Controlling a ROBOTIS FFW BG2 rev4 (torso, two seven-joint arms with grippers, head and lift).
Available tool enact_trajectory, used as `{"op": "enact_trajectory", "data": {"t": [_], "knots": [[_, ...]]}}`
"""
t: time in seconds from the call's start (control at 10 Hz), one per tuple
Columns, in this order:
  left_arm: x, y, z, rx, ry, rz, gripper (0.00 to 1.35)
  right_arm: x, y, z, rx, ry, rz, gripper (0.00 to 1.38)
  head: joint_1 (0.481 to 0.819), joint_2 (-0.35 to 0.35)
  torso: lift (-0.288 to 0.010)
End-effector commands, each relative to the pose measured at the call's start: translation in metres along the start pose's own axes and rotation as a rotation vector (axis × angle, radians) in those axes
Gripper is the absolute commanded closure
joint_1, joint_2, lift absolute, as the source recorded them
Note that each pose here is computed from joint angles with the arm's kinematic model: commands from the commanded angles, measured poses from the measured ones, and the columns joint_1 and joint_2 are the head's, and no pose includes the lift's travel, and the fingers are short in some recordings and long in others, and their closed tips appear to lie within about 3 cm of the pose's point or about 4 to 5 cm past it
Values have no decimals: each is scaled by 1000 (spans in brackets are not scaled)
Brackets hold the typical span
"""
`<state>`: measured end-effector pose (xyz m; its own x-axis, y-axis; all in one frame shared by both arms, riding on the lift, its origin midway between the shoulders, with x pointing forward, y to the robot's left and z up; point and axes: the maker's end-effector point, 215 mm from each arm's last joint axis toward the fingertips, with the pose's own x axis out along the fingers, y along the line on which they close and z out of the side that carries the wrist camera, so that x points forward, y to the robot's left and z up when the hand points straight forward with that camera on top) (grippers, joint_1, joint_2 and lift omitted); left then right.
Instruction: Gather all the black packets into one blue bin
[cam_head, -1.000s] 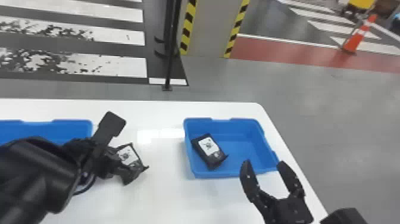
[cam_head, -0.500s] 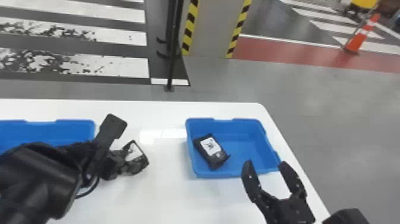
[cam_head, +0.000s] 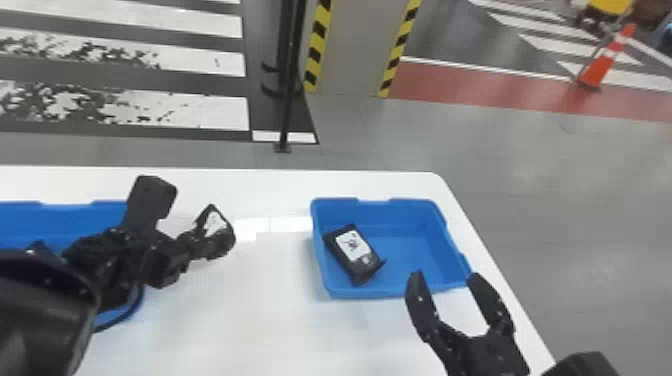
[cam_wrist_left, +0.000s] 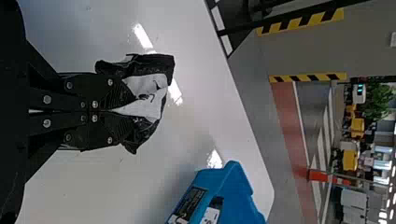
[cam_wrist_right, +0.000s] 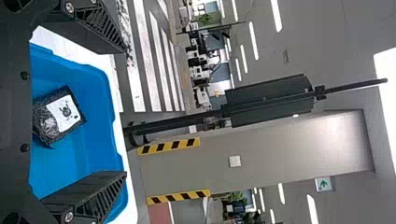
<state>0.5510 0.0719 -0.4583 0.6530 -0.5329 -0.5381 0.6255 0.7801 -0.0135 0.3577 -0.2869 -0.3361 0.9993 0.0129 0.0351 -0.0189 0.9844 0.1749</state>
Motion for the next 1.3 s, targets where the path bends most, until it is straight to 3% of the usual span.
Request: {"op": "enact_trajectory", "data": {"t": [0.0,0.2,0.4,0.7,0.8,1.0,1.1,1.2], "knots": [[-34,30,18,-31,-79,66,1210,-1,0,0,0,1,0,93,695,-271,-110],[-88,55,38,-62,-183,138,1210,-1,1,-1,-2,4,4,93,695,-212,-110],[-143,71,39,-72,-230,211,1210,-1,2,-1,-1,4,5,93,695,-171,-110],[-192,124,-9,-66,-158,360,1173,-1,3,-2,1,4,8,93,695,-97,-110],[-207,144,-25,-67,-123,413,1027,-1,4,-2,1,5,9,93,695,-57,-110],[-227,164,-43,-88,-107,467,150,2,7,-4,-4,16,20,93,695,28,-110],[-232,168,-47,-93,-106,478,45,5,8,-5,-4,21,26,101,695,58,-110],[-234,165,-36,-69,-153,472,147,7,11,-5,-11,33,36,113,695,77,-110]]}}
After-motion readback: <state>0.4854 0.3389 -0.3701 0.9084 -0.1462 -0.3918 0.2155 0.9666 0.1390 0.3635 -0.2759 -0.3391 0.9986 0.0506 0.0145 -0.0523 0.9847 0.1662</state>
